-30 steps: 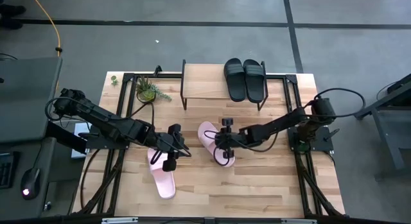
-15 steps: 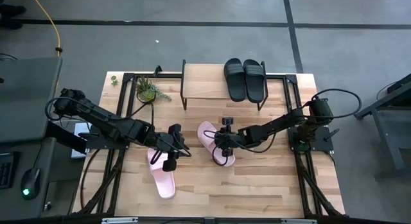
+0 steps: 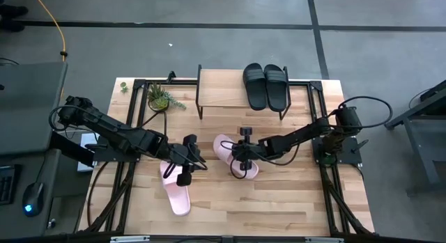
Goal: Pick and place slides into the shelf
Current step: Put the right pink slipper on the shelf
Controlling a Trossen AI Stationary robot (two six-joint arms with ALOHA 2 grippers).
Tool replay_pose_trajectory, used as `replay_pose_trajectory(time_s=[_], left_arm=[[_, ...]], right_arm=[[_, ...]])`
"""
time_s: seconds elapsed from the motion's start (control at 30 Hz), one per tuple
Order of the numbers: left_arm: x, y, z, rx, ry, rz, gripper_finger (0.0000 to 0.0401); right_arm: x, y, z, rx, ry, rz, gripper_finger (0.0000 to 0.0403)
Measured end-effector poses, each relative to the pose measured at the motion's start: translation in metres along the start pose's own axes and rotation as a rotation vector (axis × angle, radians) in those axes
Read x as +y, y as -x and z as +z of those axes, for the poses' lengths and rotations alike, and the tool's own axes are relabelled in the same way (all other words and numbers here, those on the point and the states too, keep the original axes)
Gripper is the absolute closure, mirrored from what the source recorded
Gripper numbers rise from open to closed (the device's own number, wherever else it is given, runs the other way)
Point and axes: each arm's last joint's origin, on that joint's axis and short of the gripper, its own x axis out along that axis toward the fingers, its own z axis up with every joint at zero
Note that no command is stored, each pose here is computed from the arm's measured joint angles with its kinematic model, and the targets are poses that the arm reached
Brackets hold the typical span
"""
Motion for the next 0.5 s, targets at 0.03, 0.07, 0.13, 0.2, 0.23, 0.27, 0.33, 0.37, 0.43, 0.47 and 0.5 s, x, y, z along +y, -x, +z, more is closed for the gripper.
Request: replay_pose_trajectory(time_s=[0.03,0.07,0.13,0.2,0.23,0.27,0.33,0.37,0.43,0.47,0.5], left_arm=[[0.000,0.000,0.000,-0.004,-0.004,-0.001,0.0290],[0.000,0.000,0.001,-0.009,-0.008,-0.002,0.0290],[0.000,0.000,0.001,-0.015,-0.012,-0.004,0.0290],[0.000,0.000,0.002,-0.016,-0.014,-0.004,0.0290],[0.000,0.000,0.002,-0.017,-0.014,-0.004,0.0290],[0.000,0.000,0.002,-0.017,-0.015,-0.004,0.0290],[0.000,0.000,0.002,-0.017,-0.025,-0.004,0.0290],[0.000,0.000,0.002,-0.017,-0.030,-0.004,0.0290],[0.000,0.001,0.002,-0.021,-0.038,-0.005,0.0290],[0.000,0.001,0.002,-0.023,-0.039,-0.006,0.0290],[0.000,0.001,0.002,-0.022,-0.039,-0.006,0.0290]], right_arm=[[0.000,0.001,0.000,-0.002,-0.003,0.002,0.0398],[-0.001,0.001,0.001,-0.007,-0.009,0.006,0.0398],[-0.001,0.003,0.002,-0.014,-0.014,0.011,0.0400],[-0.003,0.006,0.004,-0.029,-0.027,0.027,0.0400],[-0.004,0.009,0.005,-0.038,-0.037,0.036,0.0400],[-0.006,0.012,0.006,-0.050,-0.046,0.046,0.0401],[-0.008,0.020,0.010,-0.081,-0.056,0.063,0.0401],[-0.010,0.025,0.013,-0.098,-0.061,0.068,0.0401],[-0.011,0.033,0.016,-0.123,-0.066,0.075,0.0402],[-0.011,0.038,0.017,-0.138,-0.068,0.077,0.0402],[-0.011,0.043,0.019,-0.151,-0.068,0.081,0.0402]])
